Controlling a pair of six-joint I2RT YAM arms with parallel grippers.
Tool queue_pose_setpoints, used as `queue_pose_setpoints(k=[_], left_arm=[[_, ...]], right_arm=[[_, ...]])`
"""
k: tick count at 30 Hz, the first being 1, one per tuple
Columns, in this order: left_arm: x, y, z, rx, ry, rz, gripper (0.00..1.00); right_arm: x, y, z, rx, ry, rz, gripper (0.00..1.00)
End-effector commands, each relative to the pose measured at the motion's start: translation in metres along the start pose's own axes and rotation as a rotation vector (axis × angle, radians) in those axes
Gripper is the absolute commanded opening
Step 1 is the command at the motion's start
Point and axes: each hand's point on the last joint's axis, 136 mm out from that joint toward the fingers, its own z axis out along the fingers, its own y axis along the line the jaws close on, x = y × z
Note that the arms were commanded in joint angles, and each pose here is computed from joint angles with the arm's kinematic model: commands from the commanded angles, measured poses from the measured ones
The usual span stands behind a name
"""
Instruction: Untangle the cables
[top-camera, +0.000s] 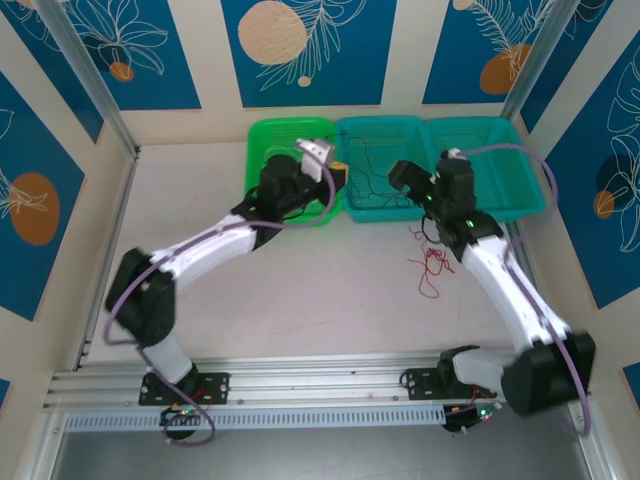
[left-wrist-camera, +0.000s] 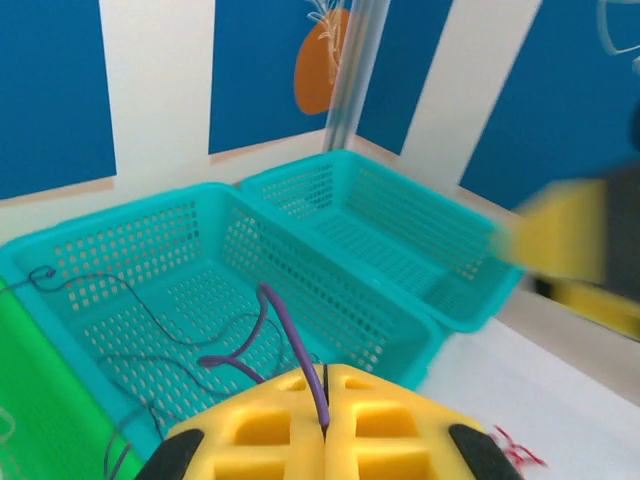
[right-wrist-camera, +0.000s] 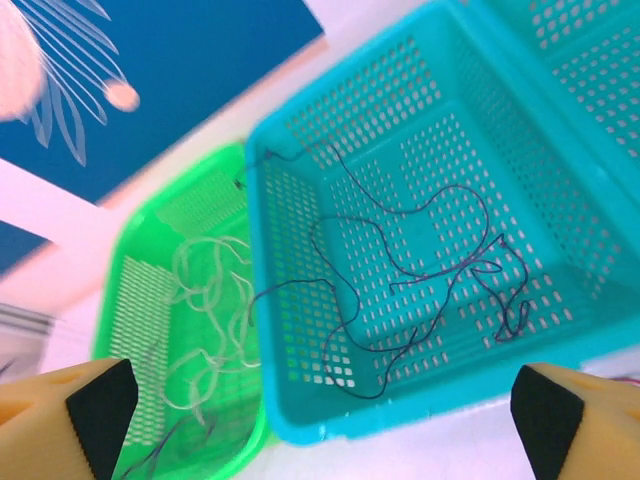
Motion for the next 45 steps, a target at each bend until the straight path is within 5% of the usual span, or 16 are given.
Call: queue_pose_setpoints(k=[1, 7, 8, 11, 13, 18, 24, 34, 41, 45], left_arm=[[-0.026, 0.002, 0.036, -0.008, -0.088, 0.050, 0.00], [-0.023, 0.010, 0.100, 0.013, -0.072, 0.061, 0.00], [-0.022, 0.009, 0.108, 0.026, -0.069, 0.062, 0.11], [-0.017, 0.003, 0.122, 0.075, -0.051, 0.056, 0.85], [-0.016, -0.005, 0.118, 0.107, -0.053, 0.071, 1.00], [-0.023, -0.020, 0.082, 0.132, -0.052, 0.135, 1.00], [-0.037, -0.042, -0.005, 0.155, -0.122, 0.123, 1.00], [0.025, -0.061, -0.115, 0.124, -0.079, 0.103, 1.00], [0.060, -0.033, -0.126, -0.018, -0.009, 0.081, 1.00], [0.060, -0.032, -0.124, -0.017, -0.015, 0.058, 1.00]], right_arm=[[0.037, -0.045, -0.026, 0.099, 0.049, 0.115, 0.98], [0.068, -0.091, -0.065, 0.180, 0.044, 0.183, 0.97], [0.071, -0.101, -0.068, 0.211, 0.044, 0.200, 0.97], [0.080, -0.126, -0.068, 0.299, 0.083, 0.239, 0.97], [0.084, -0.141, -0.066, 0.353, 0.128, 0.256, 0.98], [0.103, -0.171, -0.056, 0.452, 0.299, 0.302, 1.00], [0.115, -0.200, -0.031, 0.516, 0.337, 0.356, 0.95], [0.119, -0.237, 0.036, 0.564, 0.424, 0.454, 0.85], [0.150, -0.245, 0.049, 0.624, 0.510, 0.530, 0.58], [0.149, -0.249, 0.049, 0.611, 0.490, 0.559, 0.19]])
